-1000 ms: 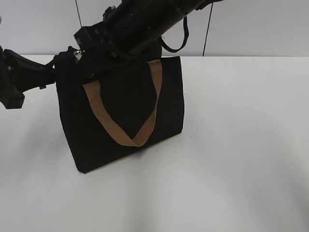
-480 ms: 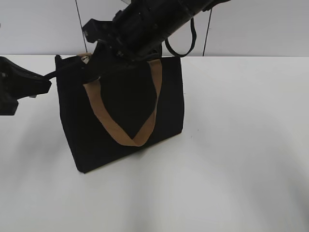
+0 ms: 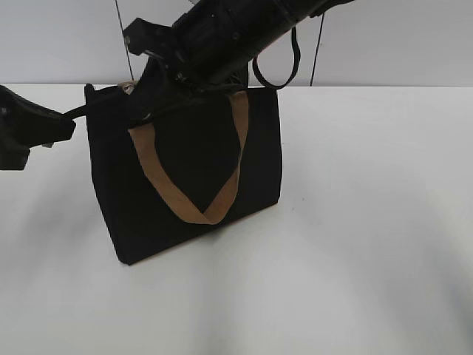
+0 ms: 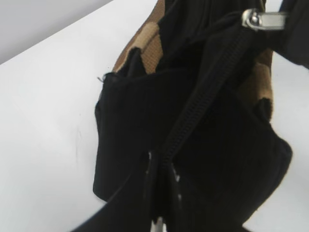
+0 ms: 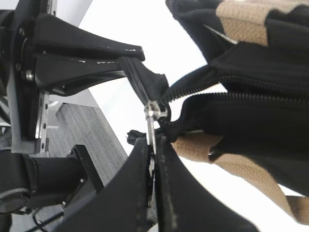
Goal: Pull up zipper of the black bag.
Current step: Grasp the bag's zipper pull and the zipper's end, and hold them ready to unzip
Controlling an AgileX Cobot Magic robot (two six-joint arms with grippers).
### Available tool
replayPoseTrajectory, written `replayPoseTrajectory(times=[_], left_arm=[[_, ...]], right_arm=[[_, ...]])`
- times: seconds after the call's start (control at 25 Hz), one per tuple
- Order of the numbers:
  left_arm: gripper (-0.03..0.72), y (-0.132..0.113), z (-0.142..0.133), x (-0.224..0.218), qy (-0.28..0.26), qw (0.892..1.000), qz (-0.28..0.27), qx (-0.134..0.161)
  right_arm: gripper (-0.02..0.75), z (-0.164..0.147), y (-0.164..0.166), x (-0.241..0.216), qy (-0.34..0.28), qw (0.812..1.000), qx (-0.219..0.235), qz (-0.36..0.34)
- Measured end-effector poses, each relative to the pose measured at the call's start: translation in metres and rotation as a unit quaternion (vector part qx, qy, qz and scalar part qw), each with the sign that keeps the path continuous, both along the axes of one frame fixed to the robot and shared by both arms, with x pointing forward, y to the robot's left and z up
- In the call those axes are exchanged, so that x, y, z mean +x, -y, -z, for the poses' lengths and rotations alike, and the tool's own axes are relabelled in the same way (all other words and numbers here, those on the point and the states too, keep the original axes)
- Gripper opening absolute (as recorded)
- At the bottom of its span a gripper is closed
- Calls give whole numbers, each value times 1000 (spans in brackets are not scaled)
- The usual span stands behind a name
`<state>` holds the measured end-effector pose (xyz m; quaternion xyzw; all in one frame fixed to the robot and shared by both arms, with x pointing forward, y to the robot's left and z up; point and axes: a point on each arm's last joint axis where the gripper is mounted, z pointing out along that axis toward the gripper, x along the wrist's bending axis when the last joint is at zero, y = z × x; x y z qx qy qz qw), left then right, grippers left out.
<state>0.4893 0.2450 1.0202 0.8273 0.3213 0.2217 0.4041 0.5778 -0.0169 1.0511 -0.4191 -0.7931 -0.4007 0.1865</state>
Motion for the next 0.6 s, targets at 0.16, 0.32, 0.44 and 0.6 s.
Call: replayPoseTrajectory(times=[0.16, 0.32, 0.44, 0.6], left_arm=[[20, -1, -3, -2, 1, 1000, -7, 3], [20, -1, -3, -2, -4, 1000, -14, 4], [20, -2, -2, -2, -9, 1000, -22, 5], [20, -11, -4, -2, -11, 999, -45, 4]], right_arm=[[-11, -1, 0, 1, -37, 999, 6, 38], [-11, -1, -1, 2, -86, 993, 13, 79], [-11, -1, -1, 2, -105, 990, 15, 94], [-11, -1, 0, 3, -130, 985, 17, 114]])
